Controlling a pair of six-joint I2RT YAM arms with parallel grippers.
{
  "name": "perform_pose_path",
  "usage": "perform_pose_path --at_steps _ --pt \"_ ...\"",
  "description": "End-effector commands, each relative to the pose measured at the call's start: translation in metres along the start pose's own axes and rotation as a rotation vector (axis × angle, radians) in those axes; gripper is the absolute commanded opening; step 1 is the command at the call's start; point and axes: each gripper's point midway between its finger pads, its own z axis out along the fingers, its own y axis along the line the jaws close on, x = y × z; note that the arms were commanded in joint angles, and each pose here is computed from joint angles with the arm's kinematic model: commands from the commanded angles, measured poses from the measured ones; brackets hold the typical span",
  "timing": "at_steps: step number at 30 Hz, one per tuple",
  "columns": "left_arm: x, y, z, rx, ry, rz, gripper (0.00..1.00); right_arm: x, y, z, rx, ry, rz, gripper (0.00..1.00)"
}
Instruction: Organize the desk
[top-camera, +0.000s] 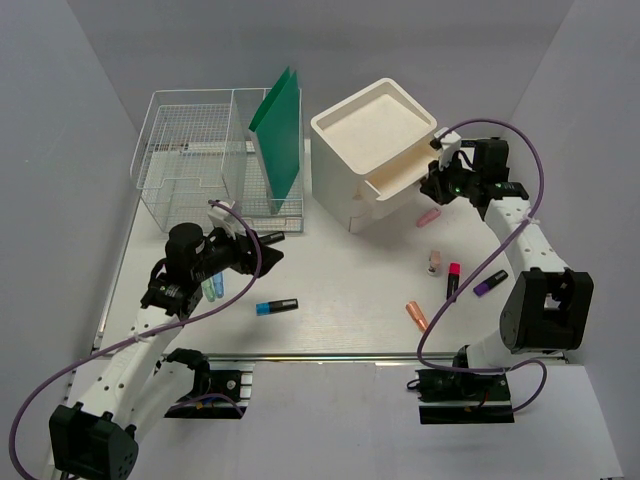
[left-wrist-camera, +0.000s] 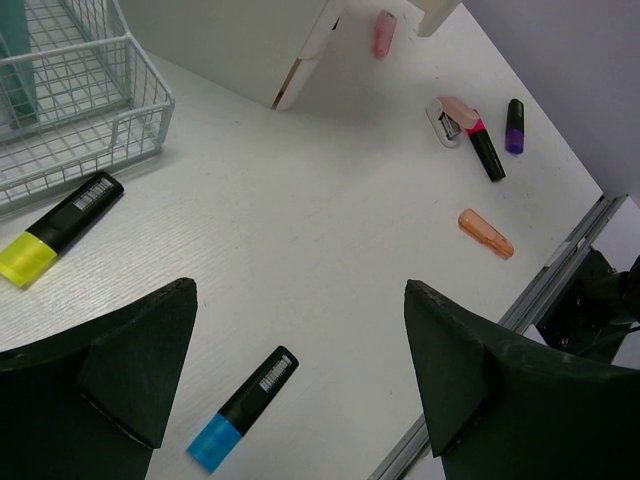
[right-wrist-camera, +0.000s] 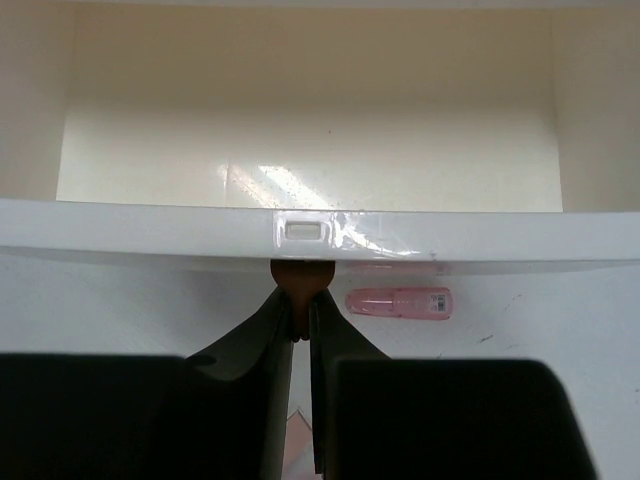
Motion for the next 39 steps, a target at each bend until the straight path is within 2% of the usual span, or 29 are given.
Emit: perform_pose_path --at_steps 1,3,4,7,10,14,16,21,23,25,26,27,30,33,34,36,37,39 --pt "-0.006 -0.007 -0.004 0.026 -0.021 0.029 0.94 -0.010 0.004 -0.012 -0.001 -0.033 -0.016 0.12" --pt "-0.007 -0.008 -0.005 0.028 -0.022 0.030 0.94 -0.010 0.005 -0.012 -0.006 -0.032 -0.013 0.25" --pt "-0.007 -0.008 -0.005 0.028 -0.024 0.030 0.94 -0.010 0.004 -0.013 -0.003 -0.033 -0.010 0.40" --pt "-0.007 -0.008 -0.005 0.026 -0.023 0.031 0.94 -0.009 0.007 -0.013 -0.017 -0.032 -0.004 0.70" --pt "-0.006 -0.008 -0.004 0.030 -0.019 0.031 0.94 -0.010 0.010 -0.015 -0.022 -0.030 0.001 0.85" --pt "-0.005 -0.010 -0.003 0.045 -0.017 0.034 0.92 -0.004 0.018 -0.027 -0.027 -0.016 0.001 0.86" --pt "-0.003 -0.015 -0.002 0.082 -0.012 0.028 0.88 0.001 0.029 -0.038 -0.039 -0.009 -0.006 0.86" --pt "0.006 -0.023 0.004 0.158 0.026 0.005 0.82 0.031 0.071 -0.072 -0.100 0.034 -0.054 0.85" --pt "0.010 -0.025 0.006 0.172 0.040 0.006 0.77 0.042 0.092 -0.083 -0.165 0.048 -0.059 0.85" --pt "0.016 -0.022 0.010 0.171 0.066 -0.010 0.71 0.054 0.113 -0.093 -0.247 0.043 -0.165 0.85" --pt "0.017 -0.023 0.012 0.173 0.083 -0.008 0.68 0.063 0.130 -0.100 -0.318 0.048 -0.169 0.85" --pt "0.023 -0.024 0.015 0.179 0.111 -0.015 0.67 0.066 0.135 -0.104 -0.335 0.031 -0.238 0.85" --pt "0.033 -0.032 0.020 0.176 0.170 -0.018 0.67 0.081 0.146 -0.107 -0.368 0.032 -0.275 0.83" --pt "0.048 -0.035 0.025 0.122 0.258 -0.025 0.68 0.084 0.156 -0.105 -0.412 0.010 -0.252 0.81" --pt "0.061 -0.033 0.023 0.091 0.322 -0.041 0.68 0.083 0.163 -0.102 -0.444 -0.016 -0.204 0.82" --pt "0.062 -0.034 0.023 0.026 0.355 -0.023 0.71 0.082 0.169 -0.099 -0.474 -0.055 -0.178 0.88" --pt "0.071 -0.031 0.019 -0.013 0.406 -0.031 0.72 0.073 0.173 -0.097 -0.490 -0.103 -0.162 0.89" --pt "0.067 -0.027 0.017 -0.096 0.417 0.010 0.75 0.074 0.178 -0.096 -0.509 -0.139 -0.144 0.89"
